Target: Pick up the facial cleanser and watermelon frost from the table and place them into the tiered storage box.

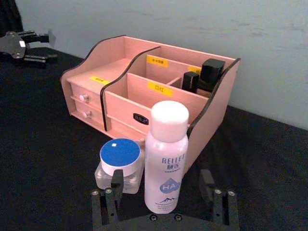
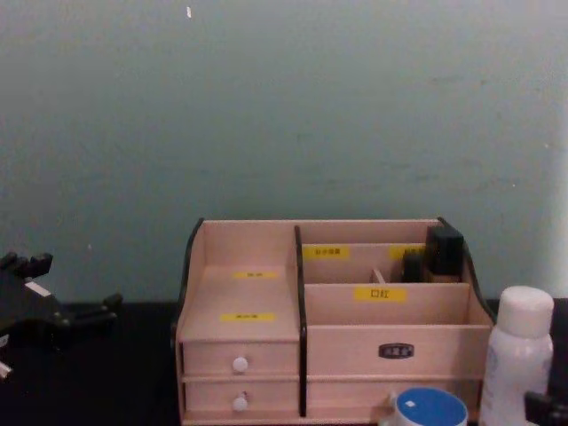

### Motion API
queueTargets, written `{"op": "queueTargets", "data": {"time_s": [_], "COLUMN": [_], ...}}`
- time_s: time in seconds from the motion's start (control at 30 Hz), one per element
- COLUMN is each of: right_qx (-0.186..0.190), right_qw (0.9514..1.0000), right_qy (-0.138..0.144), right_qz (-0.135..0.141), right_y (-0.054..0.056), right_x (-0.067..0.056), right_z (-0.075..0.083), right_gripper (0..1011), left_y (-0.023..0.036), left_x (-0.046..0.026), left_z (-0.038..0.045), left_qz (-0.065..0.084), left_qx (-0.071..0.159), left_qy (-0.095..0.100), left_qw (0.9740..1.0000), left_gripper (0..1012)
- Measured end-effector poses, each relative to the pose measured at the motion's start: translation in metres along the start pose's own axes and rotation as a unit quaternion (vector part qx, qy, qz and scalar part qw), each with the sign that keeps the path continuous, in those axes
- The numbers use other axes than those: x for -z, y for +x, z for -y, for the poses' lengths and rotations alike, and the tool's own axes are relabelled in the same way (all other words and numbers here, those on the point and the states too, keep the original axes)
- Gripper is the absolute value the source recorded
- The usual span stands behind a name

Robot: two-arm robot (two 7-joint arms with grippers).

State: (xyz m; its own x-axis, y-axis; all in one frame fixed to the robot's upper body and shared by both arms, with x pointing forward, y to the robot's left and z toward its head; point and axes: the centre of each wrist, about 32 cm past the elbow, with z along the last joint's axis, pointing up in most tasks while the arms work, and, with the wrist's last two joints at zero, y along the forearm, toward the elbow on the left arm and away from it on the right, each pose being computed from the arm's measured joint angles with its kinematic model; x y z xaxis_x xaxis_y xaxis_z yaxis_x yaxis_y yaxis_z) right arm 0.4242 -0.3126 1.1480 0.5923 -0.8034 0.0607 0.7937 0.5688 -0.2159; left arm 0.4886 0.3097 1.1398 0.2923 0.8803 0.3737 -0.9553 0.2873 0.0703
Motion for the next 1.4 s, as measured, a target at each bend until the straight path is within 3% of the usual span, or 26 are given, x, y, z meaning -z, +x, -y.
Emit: {"op": "queueTargets", "data": {"time_s": [0.63,1.4], "right_qx": [0.004,0.004], "right_qw": [0.9999,0.9999], "right_qy": [0.016,0.013], "right_qz": [0.0,-0.003], "right_y": [0.0,0.005], "right_x": [-0.001,-0.001], "right_z": [-0.03,-0.047], "right_gripper": [1002,1003], "left_y": [0.0,0.0], "left_x": [0.0,0.0], "left_z": [0.0,0.0], "left_qz": [0.0,0.0], "left_qx": [0.0,0.0], "left_qy": [0.0,0.0], "left_qw": [1.0,1.0], "left_gripper": [1001,1001]}}
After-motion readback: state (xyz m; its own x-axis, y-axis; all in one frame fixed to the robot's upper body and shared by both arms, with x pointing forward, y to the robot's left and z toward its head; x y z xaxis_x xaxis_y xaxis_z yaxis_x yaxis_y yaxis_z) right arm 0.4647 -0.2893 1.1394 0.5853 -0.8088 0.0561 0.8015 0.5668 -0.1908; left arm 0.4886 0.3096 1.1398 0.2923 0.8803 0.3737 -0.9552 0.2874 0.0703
